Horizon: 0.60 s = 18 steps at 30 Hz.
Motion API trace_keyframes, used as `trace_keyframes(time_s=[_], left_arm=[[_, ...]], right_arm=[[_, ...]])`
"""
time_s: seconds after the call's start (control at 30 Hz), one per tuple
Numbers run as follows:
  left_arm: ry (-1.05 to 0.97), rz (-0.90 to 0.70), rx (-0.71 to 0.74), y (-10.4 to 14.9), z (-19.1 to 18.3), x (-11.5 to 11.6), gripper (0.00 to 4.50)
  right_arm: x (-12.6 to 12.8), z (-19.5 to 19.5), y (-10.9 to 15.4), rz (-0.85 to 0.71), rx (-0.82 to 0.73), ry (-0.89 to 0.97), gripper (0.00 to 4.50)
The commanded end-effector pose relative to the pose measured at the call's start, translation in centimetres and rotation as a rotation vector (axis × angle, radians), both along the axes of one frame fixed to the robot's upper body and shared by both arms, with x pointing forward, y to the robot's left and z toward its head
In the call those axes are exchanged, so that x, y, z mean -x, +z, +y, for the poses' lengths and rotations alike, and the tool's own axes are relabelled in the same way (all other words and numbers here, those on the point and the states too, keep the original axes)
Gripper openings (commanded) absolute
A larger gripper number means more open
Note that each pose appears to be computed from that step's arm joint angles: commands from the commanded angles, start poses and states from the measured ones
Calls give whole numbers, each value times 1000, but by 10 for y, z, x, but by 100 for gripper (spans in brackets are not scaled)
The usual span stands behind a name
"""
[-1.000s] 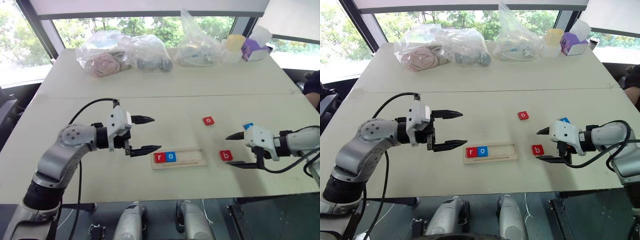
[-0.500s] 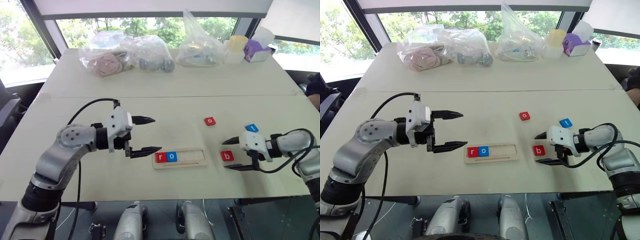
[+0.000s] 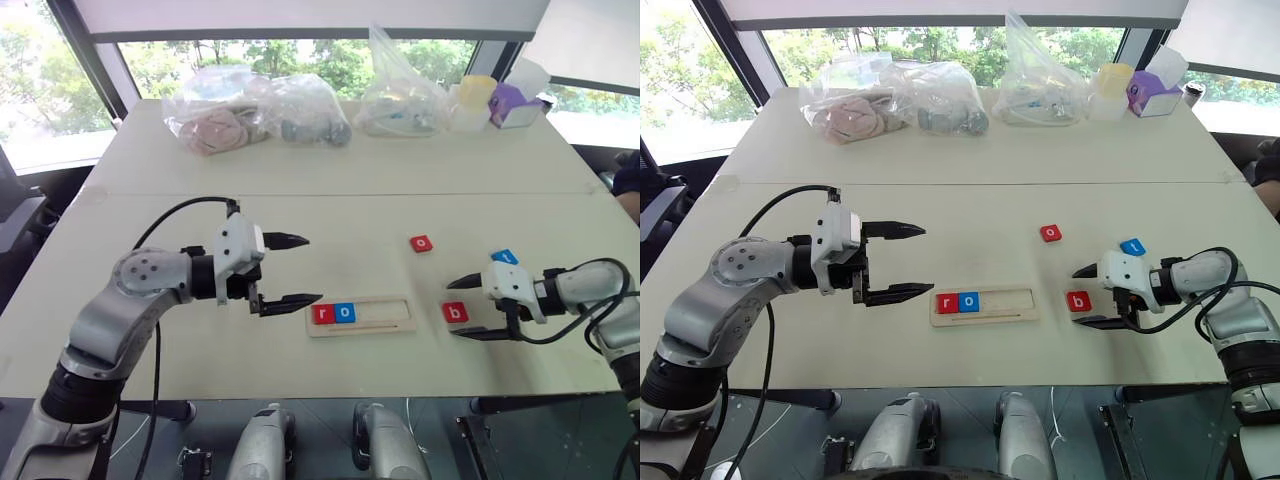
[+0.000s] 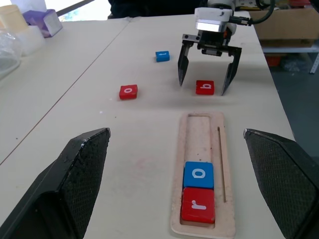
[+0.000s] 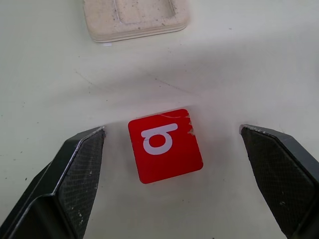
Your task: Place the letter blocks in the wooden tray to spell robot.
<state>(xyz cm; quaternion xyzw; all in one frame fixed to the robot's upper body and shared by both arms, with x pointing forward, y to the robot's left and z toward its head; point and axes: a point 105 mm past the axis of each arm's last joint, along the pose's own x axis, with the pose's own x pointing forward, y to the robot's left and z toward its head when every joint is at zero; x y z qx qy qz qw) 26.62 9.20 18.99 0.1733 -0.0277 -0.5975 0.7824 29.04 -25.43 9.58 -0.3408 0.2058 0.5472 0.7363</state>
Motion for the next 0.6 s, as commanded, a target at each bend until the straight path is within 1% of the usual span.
trace_keyframes(time_s=[0.03,0.1,0.17,0.2,0.27,0.3,0.4,0.5,0.6], left_arm=[[-19,-47,6,10,-3,3,450],[-20,-48,7,10,-3,2,450],[-20,-50,8,10,-4,2,450],[-20,-51,9,10,-4,2,450],[-19,-51,11,10,-4,1,450],[-18,-52,11,10,-4,1,450],[-17,-51,11,10,-4,1,450],[-16,-53,13,10,-4,1,450],[-15,-54,16,10,-5,0,450]], right_arm=[[3,-12,-3,29,37,-34,419],[4,-13,-4,43,39,-36,365],[6,-14,-4,56,46,-34,274],[6,-14,-4,60,44,-36,216],[5,-12,-1,62,35,-37,127],[4,-10,0,59,30,-40,114],[2,-3,9,41,21,-29,114],[2,22,35,7,-15,35,114],[7,51,57,16,-64,96,114]])
